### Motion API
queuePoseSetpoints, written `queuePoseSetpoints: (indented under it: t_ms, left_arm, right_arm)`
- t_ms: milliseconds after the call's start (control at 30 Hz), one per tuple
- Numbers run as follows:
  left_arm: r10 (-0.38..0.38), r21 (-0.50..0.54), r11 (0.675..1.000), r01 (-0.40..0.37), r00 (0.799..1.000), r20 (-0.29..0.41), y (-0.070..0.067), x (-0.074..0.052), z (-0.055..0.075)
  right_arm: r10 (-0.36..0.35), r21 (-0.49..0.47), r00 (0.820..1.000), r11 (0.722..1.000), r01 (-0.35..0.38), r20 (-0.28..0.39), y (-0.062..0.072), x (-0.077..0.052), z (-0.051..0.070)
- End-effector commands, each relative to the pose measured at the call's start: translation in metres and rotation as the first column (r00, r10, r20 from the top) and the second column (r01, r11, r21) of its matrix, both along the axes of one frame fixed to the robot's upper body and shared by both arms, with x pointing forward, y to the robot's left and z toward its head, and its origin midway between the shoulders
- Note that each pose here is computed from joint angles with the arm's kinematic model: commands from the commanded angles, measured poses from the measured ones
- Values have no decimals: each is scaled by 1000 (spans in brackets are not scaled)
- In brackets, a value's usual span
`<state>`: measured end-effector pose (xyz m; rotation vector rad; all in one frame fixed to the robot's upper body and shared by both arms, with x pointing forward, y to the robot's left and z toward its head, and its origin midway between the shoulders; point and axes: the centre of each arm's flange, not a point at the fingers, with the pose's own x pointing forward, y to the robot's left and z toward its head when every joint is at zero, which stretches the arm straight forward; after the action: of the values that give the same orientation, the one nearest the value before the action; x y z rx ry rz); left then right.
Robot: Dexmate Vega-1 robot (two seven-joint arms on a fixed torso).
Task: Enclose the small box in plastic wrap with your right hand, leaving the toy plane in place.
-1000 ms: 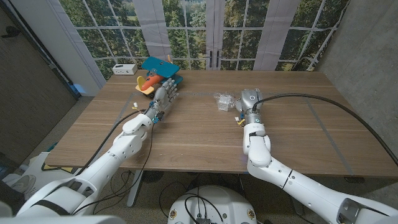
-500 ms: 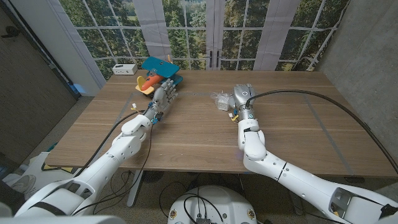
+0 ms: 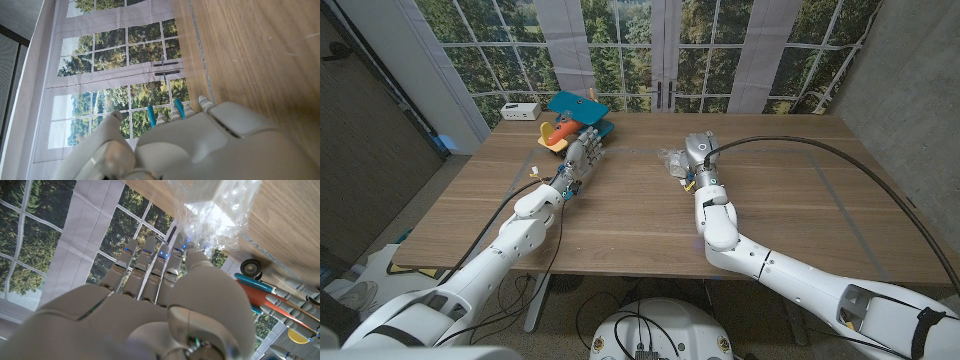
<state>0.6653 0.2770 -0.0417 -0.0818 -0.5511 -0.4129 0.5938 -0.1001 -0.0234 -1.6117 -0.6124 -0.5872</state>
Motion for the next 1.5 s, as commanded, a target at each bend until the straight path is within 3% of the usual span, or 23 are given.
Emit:
queuePoseSetpoints:
  t_ms: [33, 333, 500, 933, 1067, 1300, 1433, 1500]
  left_arm:
    - [7, 2, 1000, -7, 1000, -5, 1, -1, -1]
    - [14, -1, 1000, -14, 1000, -5, 0, -3, -2]
    - [12, 0, 1000, -12, 1000, 0, -1, -4, -1]
    - [5, 4, 1000, -5, 1000, 2, -5, -4, 0]
    - [6, 6, 1000, -6, 1000, 1, -4, -4, 0]
    - [7, 3, 1000, -7, 1000, 1, -3, -5, 0]
    - [4, 2, 1000, -4, 1000, 0, -3, -5, -1]
    - [2, 2, 1000, -2, 1000, 0, -3, -4, -1]
  right_arm:
    - [-12, -30, 1000, 999, 11, -24, 9, 17, 3]
    - [17, 44, 997, 999, -13, -76, 14, 32, 2]
    - [36, 95, 986, 995, -20, -163, 15, 39, -3]
    - [-13, 121, 978, 992, 39, -207, 8, 36, -11]
    - [-21, 130, 979, 990, 48, -203, 6, 35, -13]
    - [41, 202, 985, 979, -6, -168, -1, 29, -10]
    - [104, 290, 987, 955, -65, -122, -5, 26, -4]
    - [156, 356, 984, 927, -115, -90, -7, 24, -2]
